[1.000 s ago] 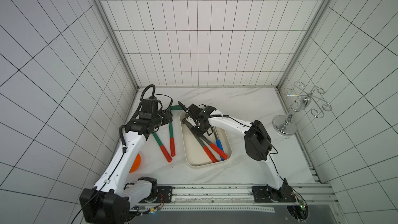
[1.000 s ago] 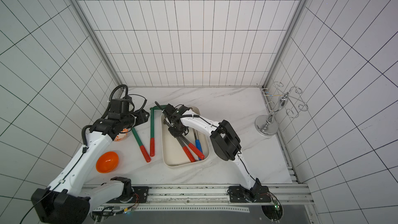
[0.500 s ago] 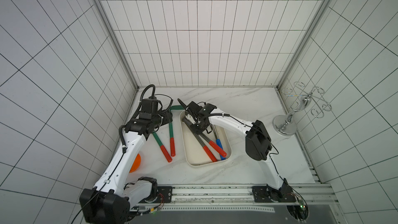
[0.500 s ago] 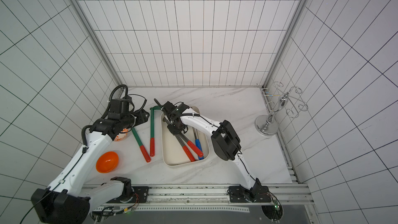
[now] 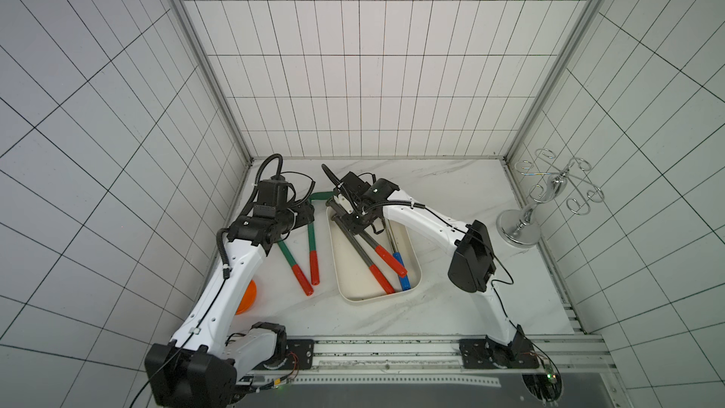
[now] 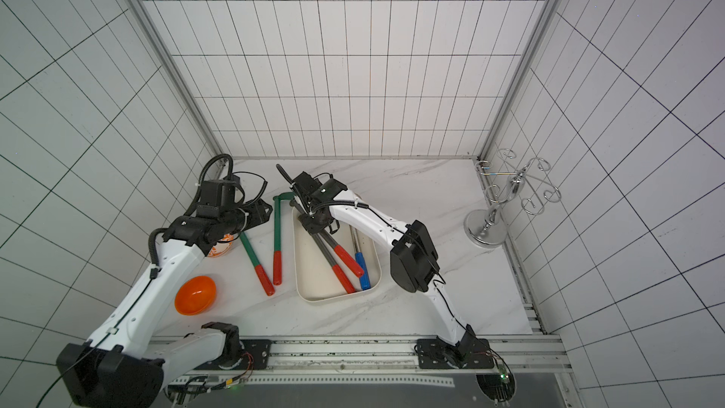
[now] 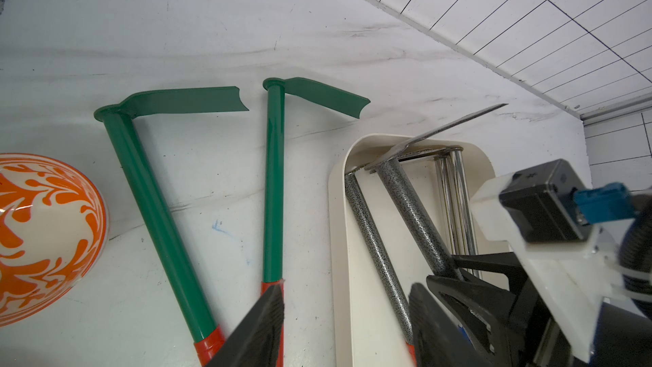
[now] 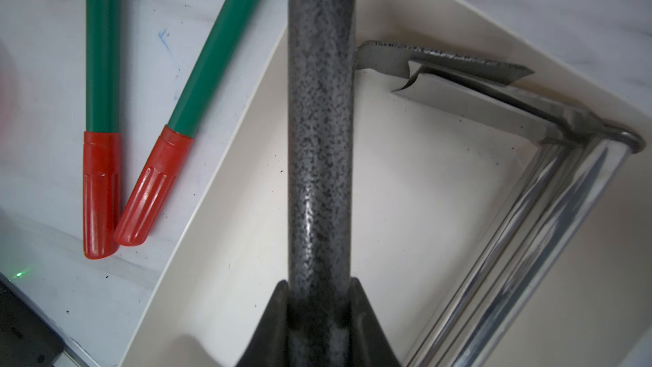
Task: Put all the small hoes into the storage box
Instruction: Place the hoe in the storage box.
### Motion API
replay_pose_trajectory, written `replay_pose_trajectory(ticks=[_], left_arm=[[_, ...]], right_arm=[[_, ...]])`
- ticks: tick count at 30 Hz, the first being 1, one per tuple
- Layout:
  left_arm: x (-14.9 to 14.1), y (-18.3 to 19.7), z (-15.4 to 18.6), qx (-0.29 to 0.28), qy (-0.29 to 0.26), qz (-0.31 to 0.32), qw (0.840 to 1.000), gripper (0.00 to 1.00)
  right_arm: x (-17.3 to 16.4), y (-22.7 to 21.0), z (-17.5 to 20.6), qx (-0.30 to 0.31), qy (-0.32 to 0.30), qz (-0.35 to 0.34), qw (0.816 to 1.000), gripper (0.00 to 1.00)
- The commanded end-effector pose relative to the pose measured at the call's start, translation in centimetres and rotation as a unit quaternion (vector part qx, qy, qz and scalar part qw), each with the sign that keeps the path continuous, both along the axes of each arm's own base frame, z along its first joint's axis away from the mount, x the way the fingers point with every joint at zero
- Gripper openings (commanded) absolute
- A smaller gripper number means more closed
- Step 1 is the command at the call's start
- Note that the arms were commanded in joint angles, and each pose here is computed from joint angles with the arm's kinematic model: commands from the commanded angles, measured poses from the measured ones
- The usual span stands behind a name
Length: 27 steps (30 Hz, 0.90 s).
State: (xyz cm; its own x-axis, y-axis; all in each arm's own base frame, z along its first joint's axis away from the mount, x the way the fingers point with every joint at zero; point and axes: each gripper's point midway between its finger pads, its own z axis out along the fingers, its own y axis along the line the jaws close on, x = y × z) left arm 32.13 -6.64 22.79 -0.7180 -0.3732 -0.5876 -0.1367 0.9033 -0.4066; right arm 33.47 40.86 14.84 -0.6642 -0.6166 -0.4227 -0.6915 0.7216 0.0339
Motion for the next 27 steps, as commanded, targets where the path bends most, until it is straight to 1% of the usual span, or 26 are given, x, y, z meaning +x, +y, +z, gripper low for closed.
replay_pose_trajectory(ticks=[1,10,27], left_arm=[[-0.1,0.1,0.5,0.0,-0.013,-0.001,1.0,0.59],[-0.1,0.1,0.5,-0.001,-0.012,-0.001,1.0,0.59],[-0.1,0.2,0.2,-0.001,-0.011,-0.001,1.0,0.59]], right_arm=[[2.1,1.2,5.5,0.055,-0.057,-0.005,0.997,0.0],[3.1,1.5,3.9,0.075,-0.029,-0.01,0.997,0.0],[1.2,2.1,1.8,0.1,0.018,-0.005,0.995,0.0]])
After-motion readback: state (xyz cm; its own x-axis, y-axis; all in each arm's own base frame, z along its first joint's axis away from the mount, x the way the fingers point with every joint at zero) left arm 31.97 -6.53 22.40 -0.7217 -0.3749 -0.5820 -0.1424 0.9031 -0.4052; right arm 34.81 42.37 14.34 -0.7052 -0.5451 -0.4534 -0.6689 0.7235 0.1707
